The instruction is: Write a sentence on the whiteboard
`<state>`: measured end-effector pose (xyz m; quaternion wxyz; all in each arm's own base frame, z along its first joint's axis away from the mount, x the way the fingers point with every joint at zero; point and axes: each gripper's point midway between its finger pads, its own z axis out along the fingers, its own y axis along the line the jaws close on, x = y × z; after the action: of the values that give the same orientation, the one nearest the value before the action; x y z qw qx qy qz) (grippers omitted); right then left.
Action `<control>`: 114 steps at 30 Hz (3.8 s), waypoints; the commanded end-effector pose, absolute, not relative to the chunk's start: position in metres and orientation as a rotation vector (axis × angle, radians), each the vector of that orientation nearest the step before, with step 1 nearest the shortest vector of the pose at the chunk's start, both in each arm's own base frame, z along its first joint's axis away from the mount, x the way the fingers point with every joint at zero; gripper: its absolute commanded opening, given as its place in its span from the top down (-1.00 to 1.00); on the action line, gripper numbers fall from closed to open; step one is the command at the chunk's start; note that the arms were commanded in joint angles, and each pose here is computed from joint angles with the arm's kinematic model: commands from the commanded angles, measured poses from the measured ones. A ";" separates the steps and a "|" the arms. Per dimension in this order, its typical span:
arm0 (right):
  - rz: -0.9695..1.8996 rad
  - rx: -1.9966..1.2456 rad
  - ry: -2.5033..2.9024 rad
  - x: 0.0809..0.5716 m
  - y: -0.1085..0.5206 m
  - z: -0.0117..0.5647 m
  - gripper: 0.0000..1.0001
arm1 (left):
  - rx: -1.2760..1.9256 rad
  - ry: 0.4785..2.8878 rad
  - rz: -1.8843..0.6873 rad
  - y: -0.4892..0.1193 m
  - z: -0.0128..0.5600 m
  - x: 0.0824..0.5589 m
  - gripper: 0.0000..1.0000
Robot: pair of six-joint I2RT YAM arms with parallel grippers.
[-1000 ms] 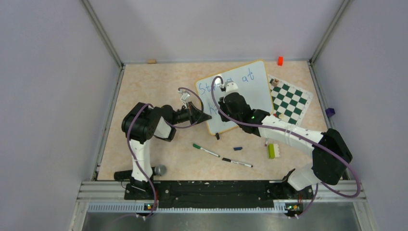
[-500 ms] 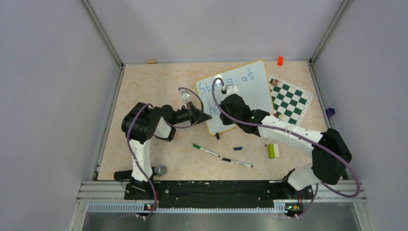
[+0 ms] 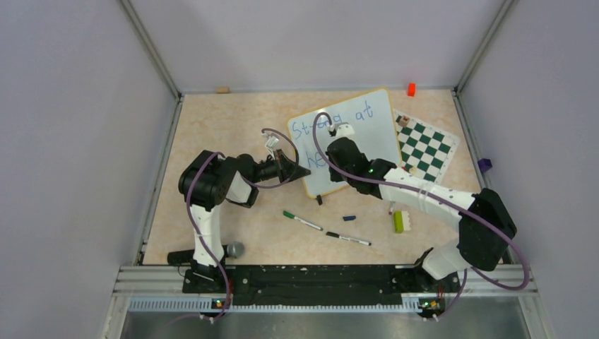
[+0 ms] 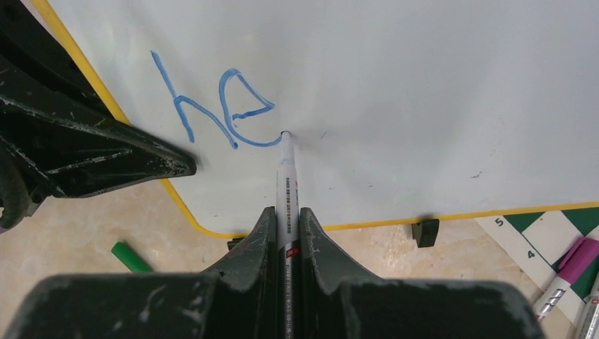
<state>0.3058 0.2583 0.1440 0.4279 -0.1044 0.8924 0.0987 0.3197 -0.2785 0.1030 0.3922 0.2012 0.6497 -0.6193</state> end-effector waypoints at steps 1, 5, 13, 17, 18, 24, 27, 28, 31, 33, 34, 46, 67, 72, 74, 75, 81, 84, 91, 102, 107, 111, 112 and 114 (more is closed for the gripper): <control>0.248 -0.203 2.114 0.327 0.257 0.186 1.00 | 0.718 1.541 -1.580 -0.290 0.111 0.295 1.00; 0.336 -0.201 2.022 0.318 0.254 0.218 1.00 | 0.719 1.540 -1.580 -0.290 0.111 0.294 1.00; 0.332 -0.187 1.957 0.307 0.232 0.238 1.00 | 0.719 1.541 -1.579 -0.290 0.111 0.295 1.00; 0.331 -0.296 1.995 0.305 0.240 0.226 1.00 | 0.721 1.539 -1.579 -0.290 0.111 0.295 1.00; 0.342 -0.341 2.003 0.303 0.245 0.223 1.00 | 0.720 1.540 -1.579 -0.290 0.111 0.295 1.00; 0.296 -0.377 2.047 0.309 0.249 0.209 1.00 | 0.720 1.540 -1.580 -0.290 0.111 0.295 1.00; 0.263 -0.377 2.064 0.313 0.248 0.204 1.00 | 0.720 1.539 -1.579 -0.290 0.111 0.295 1.00; 0.255 -0.377 2.066 0.314 0.248 0.204 1.00 | 0.719 1.541 -1.580 -0.290 0.111 0.295 1.00; 0.228 -0.371 2.075 0.317 0.247 0.201 1.00 | 0.720 1.540 -1.580 -0.290 0.111 0.295 1.00; 0.212 -0.366 2.078 0.319 0.246 0.200 1.00 | 0.720 1.541 -1.579 -0.290 0.111 0.295 1.00; 0.207 -0.364 2.079 0.320 0.246 0.199 1.00 | 0.723 1.538 -1.580 -0.290 0.112 0.295 1.00; 0.131 -0.319 2.074 0.335 0.244 0.198 1.00 | 0.722 1.539 -1.579 -0.290 0.111 0.295 1.00; 0.166 -0.433 2.103 0.337 0.262 0.187 1.00 | 0.724 1.538 -1.580 -0.290 0.111 0.295 1.00; 0.184 -0.482 2.153 0.326 0.262 0.174 1.00 | 0.722 1.540 -1.581 -0.290 0.111 0.294 1.00; 0.183 -0.493 2.168 0.323 0.260 0.170 1.00 | 0.722 1.540 -1.580 -0.290 0.111 0.295 1.00; 0.182 -0.499 2.177 0.321 0.259 0.168 1.00 | 0.722 1.541 -1.581 -0.290 0.111 0.295 1.00; 0.102 -0.493 2.199 0.320 0.246 0.163 1.00 | 0.722 1.539 -1.580 -0.290 0.111 0.295 1.00; 0.031 -0.456 2.184 0.327 0.236 0.167 1.00 | 0.722 1.540 -1.581 -0.290 0.111 0.295 1.00; 0.027 -0.427 2.161 0.343 0.241 0.179 1.00 | 0.723 1.540 -1.581 -0.290 0.111 0.295 1.00; 0.050 -0.413 2.133 0.355 0.249 0.194 1.00 | 0.724 1.539 -1.582 -0.290 0.111 0.295 1.00; 0.071 -0.428 2.140 0.353 0.252 0.192 1.00 | 0.724 1.540 -1.582 -0.290 0.111 0.295 1.00; 0.067 -0.432 2.154 0.349 0.249 0.187 1.00 | 0.725 1.539 -1.581 -0.290 0.111 0.295 1.00; 0.069 -0.432 2.159 0.347 0.248 0.187 1.00 | 0.724 1.538 -1.580 -0.290 0.111 0.295 1.00; 0.069 -0.436 2.172 0.343 0.245 0.183 1.00 | 0.725 1.539 -1.581 -0.290 0.111 0.295 1.00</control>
<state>0.3348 0.2448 0.1720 0.4307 -0.1887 0.8824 0.0173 0.3194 -0.2785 0.1032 0.3928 0.2028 0.6488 -0.6194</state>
